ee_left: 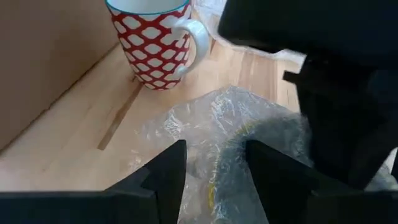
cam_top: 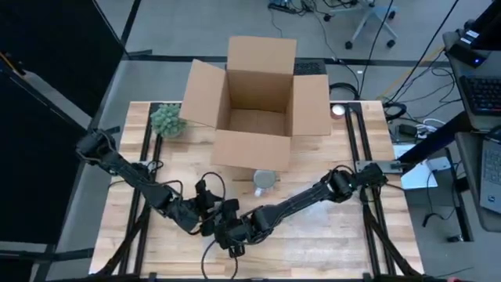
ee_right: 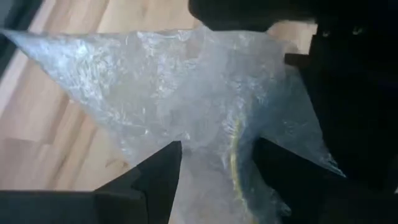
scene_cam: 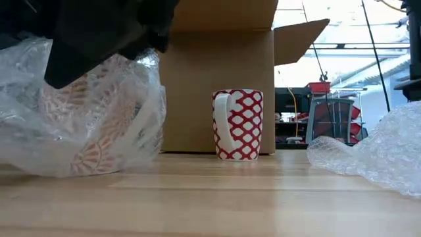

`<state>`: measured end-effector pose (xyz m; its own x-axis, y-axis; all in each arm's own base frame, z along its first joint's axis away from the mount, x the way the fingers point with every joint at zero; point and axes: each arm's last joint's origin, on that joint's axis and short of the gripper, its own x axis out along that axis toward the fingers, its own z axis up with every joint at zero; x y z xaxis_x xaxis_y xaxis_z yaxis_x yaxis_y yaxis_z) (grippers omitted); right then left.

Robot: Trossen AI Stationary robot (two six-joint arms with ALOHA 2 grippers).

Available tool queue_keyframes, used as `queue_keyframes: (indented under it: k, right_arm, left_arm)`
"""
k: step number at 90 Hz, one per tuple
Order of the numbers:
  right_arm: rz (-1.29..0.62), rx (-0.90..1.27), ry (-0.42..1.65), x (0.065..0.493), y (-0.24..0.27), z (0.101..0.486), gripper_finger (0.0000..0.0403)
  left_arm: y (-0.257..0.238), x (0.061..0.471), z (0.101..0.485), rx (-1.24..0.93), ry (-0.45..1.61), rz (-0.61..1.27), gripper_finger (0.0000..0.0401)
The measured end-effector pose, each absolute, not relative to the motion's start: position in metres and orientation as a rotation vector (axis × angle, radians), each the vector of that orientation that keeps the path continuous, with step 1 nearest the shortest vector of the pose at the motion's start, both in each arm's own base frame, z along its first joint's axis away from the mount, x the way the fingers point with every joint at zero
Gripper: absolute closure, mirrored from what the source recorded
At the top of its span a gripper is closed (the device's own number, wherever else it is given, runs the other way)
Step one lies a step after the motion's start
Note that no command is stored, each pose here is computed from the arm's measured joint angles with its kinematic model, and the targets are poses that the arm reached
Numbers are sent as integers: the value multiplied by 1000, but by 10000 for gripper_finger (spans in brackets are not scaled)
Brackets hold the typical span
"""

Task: Wrap mug
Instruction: Wrap the orange mug with bubble wrap

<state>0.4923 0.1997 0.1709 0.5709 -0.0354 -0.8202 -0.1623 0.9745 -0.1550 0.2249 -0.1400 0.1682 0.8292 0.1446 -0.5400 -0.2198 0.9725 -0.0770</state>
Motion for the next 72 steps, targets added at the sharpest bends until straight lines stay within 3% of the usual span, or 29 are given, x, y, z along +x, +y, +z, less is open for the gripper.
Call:
queue_keyframes:
  k: [12,40,72]
  right_arm:
    - [104,-216,968,494,198,169,204]
    - [394,-26,992,499,190,173,204]
    - [304,-43,947,489,183,214,204]
  left_arm:
    - [-140,225,168,-139,559,190,240]
    - [-142,226,170,-150,554,173,240]
    - [-140,225,168,-137,558,186,240]
